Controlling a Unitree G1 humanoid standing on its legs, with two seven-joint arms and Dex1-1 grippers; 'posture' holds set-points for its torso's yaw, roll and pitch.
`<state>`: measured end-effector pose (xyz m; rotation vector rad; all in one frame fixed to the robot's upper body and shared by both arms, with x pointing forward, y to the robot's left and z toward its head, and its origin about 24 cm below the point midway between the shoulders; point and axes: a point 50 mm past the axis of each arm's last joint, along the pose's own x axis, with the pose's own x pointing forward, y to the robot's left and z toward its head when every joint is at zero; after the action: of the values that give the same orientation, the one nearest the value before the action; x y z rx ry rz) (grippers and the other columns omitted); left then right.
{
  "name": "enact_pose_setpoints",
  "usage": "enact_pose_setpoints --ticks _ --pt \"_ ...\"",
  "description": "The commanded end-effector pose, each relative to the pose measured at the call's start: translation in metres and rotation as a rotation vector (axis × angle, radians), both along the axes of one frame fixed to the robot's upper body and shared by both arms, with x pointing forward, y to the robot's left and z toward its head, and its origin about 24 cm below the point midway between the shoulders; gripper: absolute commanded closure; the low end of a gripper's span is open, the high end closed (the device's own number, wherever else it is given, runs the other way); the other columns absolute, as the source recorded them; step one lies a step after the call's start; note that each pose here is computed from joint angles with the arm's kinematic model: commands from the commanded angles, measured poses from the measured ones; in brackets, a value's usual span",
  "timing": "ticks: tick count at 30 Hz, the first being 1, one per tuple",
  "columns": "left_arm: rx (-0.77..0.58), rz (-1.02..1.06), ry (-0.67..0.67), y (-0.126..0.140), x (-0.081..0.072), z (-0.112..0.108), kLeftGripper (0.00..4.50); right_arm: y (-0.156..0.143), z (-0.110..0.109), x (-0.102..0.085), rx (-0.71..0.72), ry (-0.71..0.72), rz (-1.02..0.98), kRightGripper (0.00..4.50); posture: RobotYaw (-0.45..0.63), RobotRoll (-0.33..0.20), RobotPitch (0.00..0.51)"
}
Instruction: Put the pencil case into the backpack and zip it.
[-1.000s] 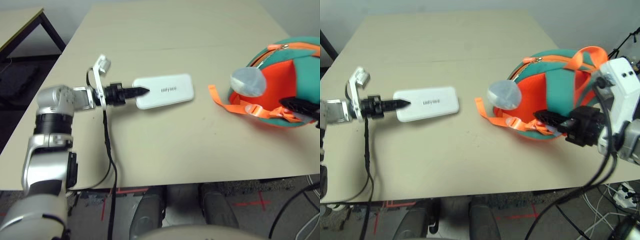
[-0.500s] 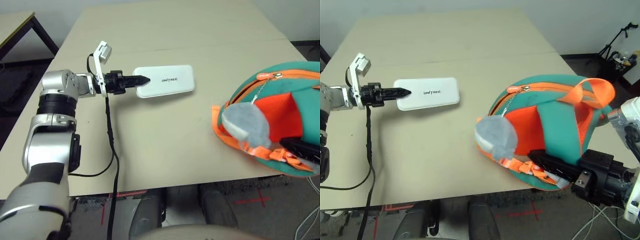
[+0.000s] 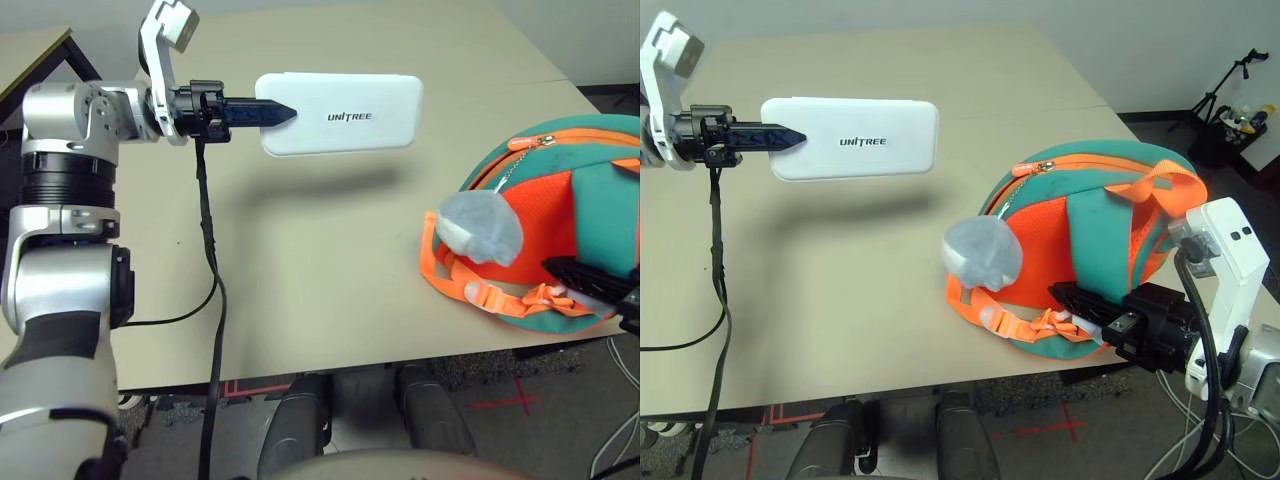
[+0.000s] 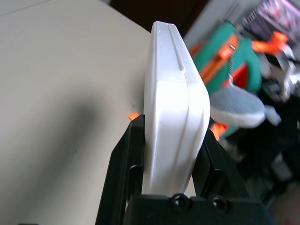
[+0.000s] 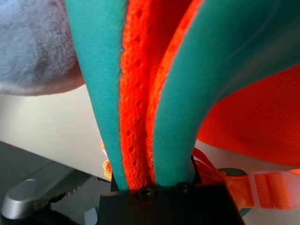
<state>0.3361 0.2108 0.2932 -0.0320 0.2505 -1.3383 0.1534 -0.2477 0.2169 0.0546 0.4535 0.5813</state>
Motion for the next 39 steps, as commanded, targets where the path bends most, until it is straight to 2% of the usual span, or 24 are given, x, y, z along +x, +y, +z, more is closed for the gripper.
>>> enact_pose_setpoints --ticks 1,9,19,24,28,32,39 --pt "0.044 -0.104 -0.100 -0.015 0.002 0.001 3.09 0.001 -0.004 0.001 -0.005 0.019 0.013 4.39 -0.13 0.000 0.126" --pt "0.065 -0.253 -0.063 -0.044 0.005 -0.019 3.09 0.001 0.000 0.002 -0.010 -0.004 0.016 4.39 -0.16 0.000 0.124" --pt "0.087 -0.355 -0.028 -0.072 0.008 -0.021 3.09 0.000 0.002 0.006 -0.023 -0.008 0.021 4.39 -0.17 0.000 0.132" --pt "0.145 -0.387 -0.061 -0.087 0.013 -0.024 3.09 0.001 0.002 0.008 -0.021 -0.008 0.033 4.39 -0.17 0.000 0.138" --pt "0.153 -0.447 -0.123 -0.112 0.016 -0.013 3.09 0.002 0.002 0.009 -0.019 -0.006 0.041 4.39 -0.17 0.000 0.141" --pt "0.121 -0.530 -0.150 -0.137 0.010 0.001 3.09 0.003 0.001 0.011 -0.016 -0.006 0.044 4.39 -0.17 0.000 0.140" --pt "0.168 -0.622 -0.163 -0.172 0.005 -0.007 3.09 0.003 0.001 0.014 -0.013 -0.016 0.042 4.39 -0.18 0.000 0.136"
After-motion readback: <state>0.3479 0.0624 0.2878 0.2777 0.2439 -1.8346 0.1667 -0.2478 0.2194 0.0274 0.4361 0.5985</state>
